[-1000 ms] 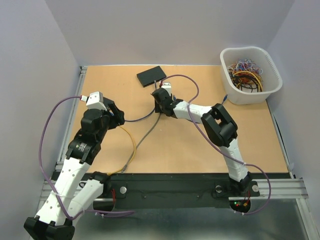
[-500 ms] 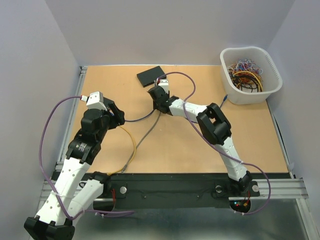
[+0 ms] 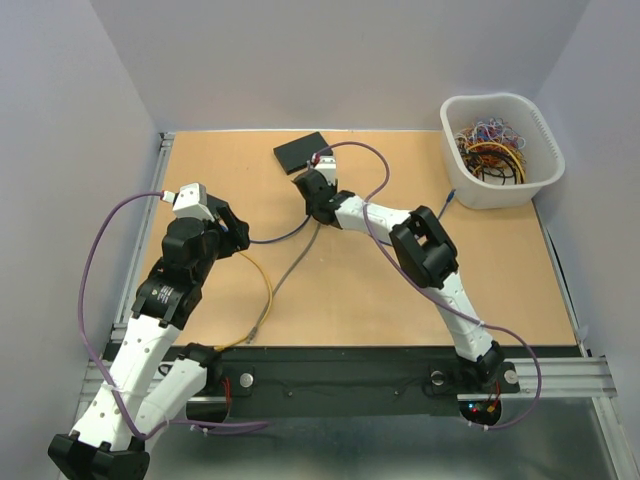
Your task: Insert the plug into the switch port
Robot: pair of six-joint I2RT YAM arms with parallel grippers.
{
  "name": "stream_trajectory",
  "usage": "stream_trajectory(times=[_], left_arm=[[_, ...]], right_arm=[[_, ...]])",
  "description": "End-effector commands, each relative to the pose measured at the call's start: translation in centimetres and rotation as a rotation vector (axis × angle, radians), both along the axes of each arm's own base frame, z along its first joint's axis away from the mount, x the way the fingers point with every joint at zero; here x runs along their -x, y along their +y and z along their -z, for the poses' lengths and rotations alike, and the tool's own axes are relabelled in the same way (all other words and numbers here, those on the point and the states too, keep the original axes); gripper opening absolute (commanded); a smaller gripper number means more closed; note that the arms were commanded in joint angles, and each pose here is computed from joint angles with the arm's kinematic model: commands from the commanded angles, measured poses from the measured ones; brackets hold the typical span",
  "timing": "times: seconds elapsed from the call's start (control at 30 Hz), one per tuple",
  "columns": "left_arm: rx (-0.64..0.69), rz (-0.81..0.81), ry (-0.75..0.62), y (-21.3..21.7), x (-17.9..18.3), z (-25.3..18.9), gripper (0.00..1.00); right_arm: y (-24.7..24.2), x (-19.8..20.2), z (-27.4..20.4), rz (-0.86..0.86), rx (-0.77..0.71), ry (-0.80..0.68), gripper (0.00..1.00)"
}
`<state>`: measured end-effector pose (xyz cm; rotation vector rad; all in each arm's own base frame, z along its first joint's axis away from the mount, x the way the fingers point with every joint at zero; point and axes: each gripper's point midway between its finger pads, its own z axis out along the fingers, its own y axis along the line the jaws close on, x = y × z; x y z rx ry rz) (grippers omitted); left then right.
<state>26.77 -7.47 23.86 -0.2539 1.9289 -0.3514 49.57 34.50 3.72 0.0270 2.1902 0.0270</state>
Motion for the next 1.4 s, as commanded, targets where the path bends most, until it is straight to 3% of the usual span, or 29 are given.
stream_trajectory(times=[0.0, 0.5, 0.57, 0.77, 0.9, 1.07, 1.2, 1.37], left_arm=[[-0.002, 0.001, -0.033, 0.0, -0.4, -0.4, 0.76], [-0.005, 0.001, -0.03, 0.1, -0.4, -0.3, 0.76], [-0.004, -0.001, -0.032, 0.1, -0.5, -0.3, 0.76], [-0.005, -0.003, -0.031, 0.1, -0.5, -0.3, 0.76], [-0.008, -0.004, -0.023, 0.1, -0.5, -0.1, 0.76], [-0.008, -0.008, -0.022, 0.2, -0.5, -0.1, 0.76], [-0.007, -0.012, -0.018, 0.2, -0.6, 0.0, 0.76], [-0.003, -0.001, -0.012, -0.1, -0.8, 0.0, 0.76]], right_arm=[[-2.7, 0.6, 3.7, 0.057, 0.061, 0.093, 0.46], [-4.7, -0.5, 5.0, 0.103, 0.04, 0.14, 0.42], [-4.6, -0.4, 5.4, 0.092, 0.044, 0.152, 0.28], [-4.3, 0.5, 6.4, 0.063, 0.029, 0.195, 0.01], [-3.0, 2.3, 6.6, -0.075, 0.0, 0.245, 0.01], [-1.7, 4.4, 2.5, -0.299, -0.031, 0.184, 0.0], [-1.5, 8.7, 1.8, -0.51, -0.039, 0.218, 0.0], [-1.5, 11.8, -0.8, -0.633, -0.069, 0.175, 0.0]])
